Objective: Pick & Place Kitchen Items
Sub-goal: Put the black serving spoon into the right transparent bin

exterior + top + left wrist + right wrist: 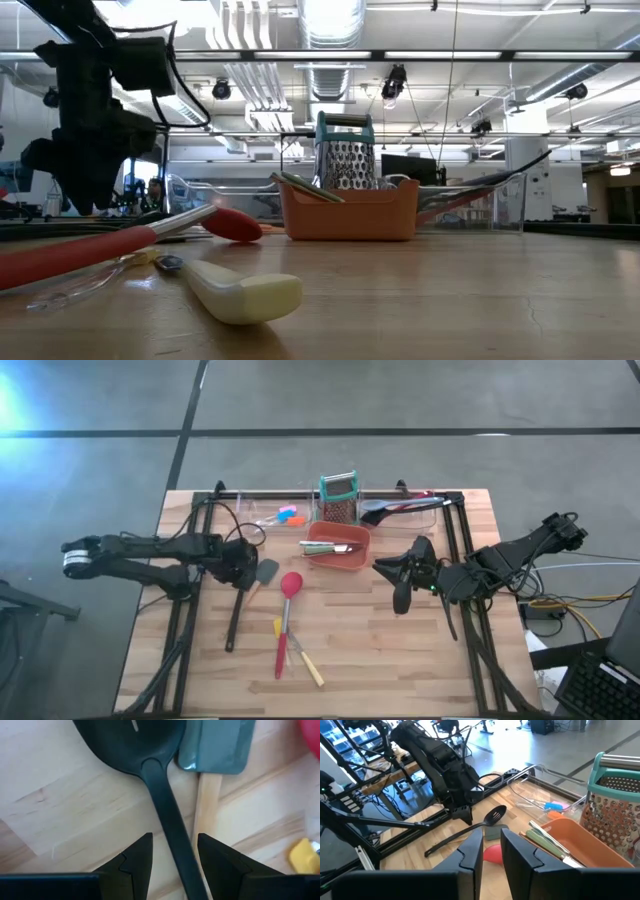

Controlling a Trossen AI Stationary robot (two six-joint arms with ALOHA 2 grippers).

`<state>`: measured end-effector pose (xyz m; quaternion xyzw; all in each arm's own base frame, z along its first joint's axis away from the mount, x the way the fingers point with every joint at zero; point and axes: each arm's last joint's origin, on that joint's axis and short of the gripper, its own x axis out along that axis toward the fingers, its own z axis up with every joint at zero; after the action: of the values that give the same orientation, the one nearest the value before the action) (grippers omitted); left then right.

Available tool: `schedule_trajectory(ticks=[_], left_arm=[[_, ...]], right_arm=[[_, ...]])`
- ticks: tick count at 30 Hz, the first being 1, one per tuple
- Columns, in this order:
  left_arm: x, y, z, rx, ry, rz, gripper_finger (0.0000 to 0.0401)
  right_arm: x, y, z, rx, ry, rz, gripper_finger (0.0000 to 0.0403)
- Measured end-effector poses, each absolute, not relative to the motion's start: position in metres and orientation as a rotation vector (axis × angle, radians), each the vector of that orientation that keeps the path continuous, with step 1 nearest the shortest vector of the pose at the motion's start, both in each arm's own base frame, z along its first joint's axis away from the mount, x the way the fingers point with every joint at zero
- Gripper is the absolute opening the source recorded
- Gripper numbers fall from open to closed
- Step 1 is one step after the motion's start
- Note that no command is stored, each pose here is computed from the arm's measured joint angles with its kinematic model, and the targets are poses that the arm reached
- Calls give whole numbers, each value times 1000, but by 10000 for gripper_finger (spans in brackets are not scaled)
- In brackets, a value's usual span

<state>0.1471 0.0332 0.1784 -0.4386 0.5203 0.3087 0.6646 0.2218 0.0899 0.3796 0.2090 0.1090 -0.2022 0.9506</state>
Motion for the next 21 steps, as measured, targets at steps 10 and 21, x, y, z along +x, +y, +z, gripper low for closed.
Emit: schedule_trajectory(ticks=[10, 21], left_arm=[[161, 32, 163, -965, 1246, 697, 161], [172, 34, 143, -934, 1342, 728, 160]], right_arm=[[222, 90, 380, 433, 220, -412, 76], [222, 90, 380, 434, 219, -412, 84]])
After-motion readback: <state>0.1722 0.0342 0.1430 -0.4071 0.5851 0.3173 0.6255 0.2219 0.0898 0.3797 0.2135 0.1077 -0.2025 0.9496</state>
